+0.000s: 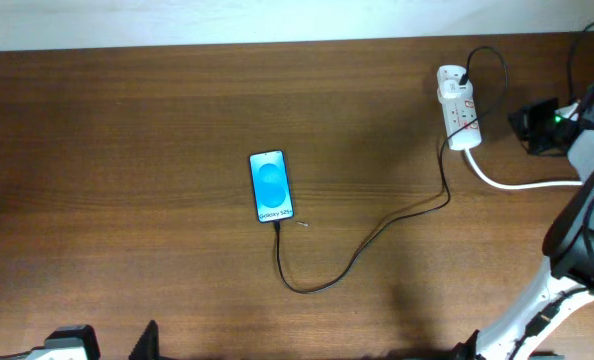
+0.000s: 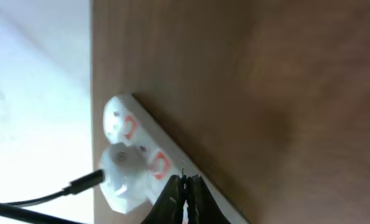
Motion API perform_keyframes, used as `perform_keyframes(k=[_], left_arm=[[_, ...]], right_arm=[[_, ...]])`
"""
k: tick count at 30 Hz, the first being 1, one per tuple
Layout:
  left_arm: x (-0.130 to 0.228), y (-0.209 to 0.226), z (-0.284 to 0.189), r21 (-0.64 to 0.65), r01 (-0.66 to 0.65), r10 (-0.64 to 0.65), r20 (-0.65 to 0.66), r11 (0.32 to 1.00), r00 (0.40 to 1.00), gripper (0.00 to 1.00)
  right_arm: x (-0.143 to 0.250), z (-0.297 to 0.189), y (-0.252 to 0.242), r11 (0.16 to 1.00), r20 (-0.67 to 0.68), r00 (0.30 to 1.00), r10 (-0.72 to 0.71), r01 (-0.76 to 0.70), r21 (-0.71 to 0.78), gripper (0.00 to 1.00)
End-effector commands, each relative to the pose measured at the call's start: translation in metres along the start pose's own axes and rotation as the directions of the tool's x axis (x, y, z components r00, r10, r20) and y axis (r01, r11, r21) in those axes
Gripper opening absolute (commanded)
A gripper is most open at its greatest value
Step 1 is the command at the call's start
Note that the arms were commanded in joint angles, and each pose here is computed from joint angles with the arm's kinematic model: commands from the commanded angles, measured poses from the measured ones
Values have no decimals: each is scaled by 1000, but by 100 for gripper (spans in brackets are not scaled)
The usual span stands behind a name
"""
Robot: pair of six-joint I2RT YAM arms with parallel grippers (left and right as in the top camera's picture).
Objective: Plug charger to phone and switch on socket
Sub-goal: 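Move the right gripper up to the white power strip's switches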
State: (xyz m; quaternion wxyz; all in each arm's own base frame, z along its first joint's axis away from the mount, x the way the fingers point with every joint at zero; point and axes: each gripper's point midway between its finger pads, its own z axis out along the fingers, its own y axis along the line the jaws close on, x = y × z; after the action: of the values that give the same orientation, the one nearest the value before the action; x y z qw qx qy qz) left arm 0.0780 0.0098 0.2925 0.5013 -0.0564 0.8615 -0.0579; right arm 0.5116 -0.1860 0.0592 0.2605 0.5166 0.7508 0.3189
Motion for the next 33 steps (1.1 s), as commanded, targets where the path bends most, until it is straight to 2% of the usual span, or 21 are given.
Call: perform_keyframes(k=[1, 14, 33], left_arm=[[-1, 3, -1, -12, 9, -9, 11, 1000, 1000, 99], [-2, 7, -1, -33, 9, -9, 18, 999, 1000, 100], [-3, 6, -1, -32, 10, -9, 20, 999, 1000, 99]], right_arm=[[8, 14, 15, 998, -22, 999, 38, -39, -43, 4], [12, 41, 13, 999, 8, 999, 31, -31, -42, 4], [38, 58, 35, 992, -70, 997, -14, 5, -129, 4]])
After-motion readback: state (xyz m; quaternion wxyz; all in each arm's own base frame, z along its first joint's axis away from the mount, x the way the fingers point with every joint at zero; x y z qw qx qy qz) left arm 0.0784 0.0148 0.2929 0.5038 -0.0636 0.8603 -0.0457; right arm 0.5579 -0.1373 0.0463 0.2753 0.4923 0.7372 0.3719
